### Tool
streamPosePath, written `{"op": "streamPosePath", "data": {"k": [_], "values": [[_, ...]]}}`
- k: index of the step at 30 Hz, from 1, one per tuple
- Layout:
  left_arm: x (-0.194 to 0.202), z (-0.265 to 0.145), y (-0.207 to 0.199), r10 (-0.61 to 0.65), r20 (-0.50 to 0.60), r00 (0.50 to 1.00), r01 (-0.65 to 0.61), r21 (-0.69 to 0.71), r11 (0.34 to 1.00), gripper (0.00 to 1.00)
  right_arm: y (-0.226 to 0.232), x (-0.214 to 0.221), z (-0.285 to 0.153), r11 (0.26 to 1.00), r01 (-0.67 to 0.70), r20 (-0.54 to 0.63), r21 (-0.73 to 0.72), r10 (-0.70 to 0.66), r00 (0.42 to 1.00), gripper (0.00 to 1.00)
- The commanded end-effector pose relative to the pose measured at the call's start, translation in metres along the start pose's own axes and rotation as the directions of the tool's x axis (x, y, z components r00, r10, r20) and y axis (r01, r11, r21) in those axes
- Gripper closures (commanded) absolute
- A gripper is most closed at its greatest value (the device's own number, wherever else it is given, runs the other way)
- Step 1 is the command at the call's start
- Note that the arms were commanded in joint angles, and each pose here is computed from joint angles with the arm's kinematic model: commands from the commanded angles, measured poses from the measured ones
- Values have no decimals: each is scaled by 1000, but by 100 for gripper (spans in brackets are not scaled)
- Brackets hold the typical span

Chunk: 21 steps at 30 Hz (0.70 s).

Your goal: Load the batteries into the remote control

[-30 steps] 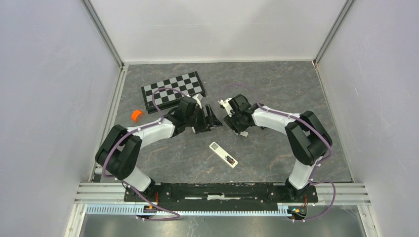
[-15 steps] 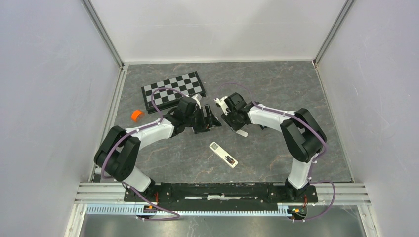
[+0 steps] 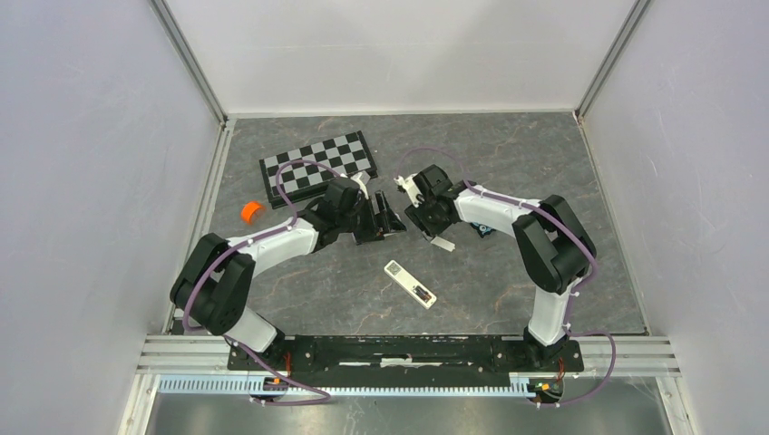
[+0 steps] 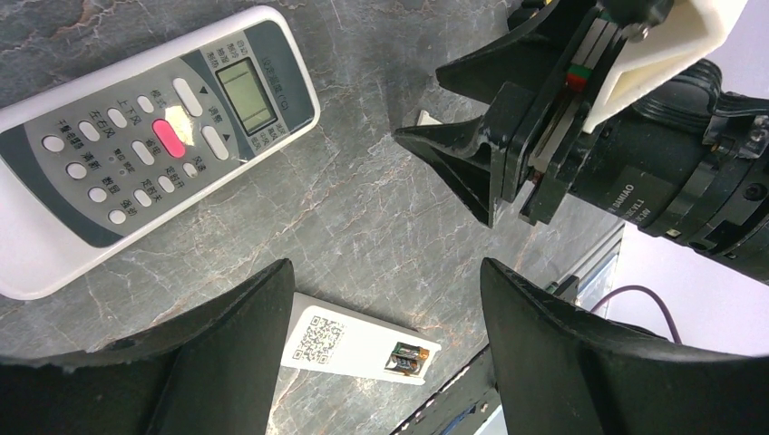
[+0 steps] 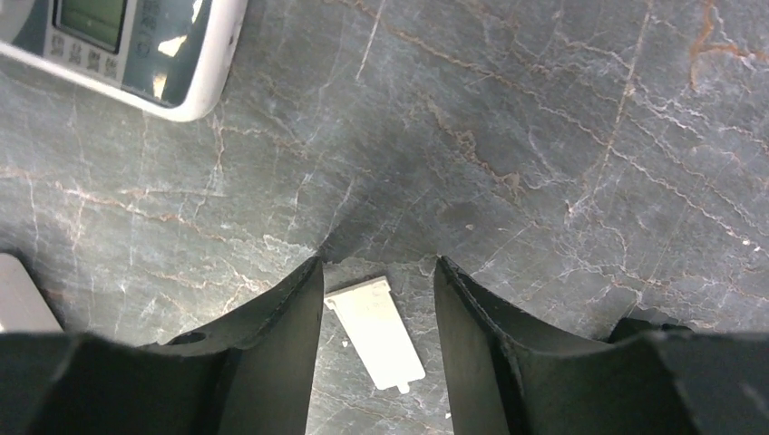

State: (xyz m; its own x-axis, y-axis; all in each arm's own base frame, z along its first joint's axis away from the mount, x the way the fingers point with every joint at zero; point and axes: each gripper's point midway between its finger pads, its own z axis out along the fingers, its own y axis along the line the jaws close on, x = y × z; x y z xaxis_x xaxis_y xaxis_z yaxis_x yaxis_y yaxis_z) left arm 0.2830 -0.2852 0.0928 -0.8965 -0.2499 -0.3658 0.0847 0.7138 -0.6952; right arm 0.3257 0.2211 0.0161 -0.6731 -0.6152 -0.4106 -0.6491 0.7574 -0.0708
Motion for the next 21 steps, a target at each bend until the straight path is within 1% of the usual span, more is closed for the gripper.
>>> {"op": "streamPosePath", "data": {"k": [1,8,12,15,19,21], "values": [[-11,-8,-10,58,49,997,-59,24,998,19,14,40,3,990,93,-153,-105,-109,982,48],[-7,-11,-5,57,36,998,-57,0,998,19,18,50,-1,976,152,-168,-157,-178,970,49],[-7,-12,-5,58,36,998,-58,1,998,19,18,52,4,974,159,-190,-164,-189,963,49],[-7,-13,-6,59,38,998,-59,0,998,19,15,54,7,975,161,-206,-154,-191,960,52],[-7,-13,-5,59,38,998,-59,-1,998,19,13,57,12,979,142,-225,-143,-172,959,58],[-7,-13,-5,59,37,998,-59,-2,998,19,13,56,12,980,140,-223,-141,-169,960,59]]}}
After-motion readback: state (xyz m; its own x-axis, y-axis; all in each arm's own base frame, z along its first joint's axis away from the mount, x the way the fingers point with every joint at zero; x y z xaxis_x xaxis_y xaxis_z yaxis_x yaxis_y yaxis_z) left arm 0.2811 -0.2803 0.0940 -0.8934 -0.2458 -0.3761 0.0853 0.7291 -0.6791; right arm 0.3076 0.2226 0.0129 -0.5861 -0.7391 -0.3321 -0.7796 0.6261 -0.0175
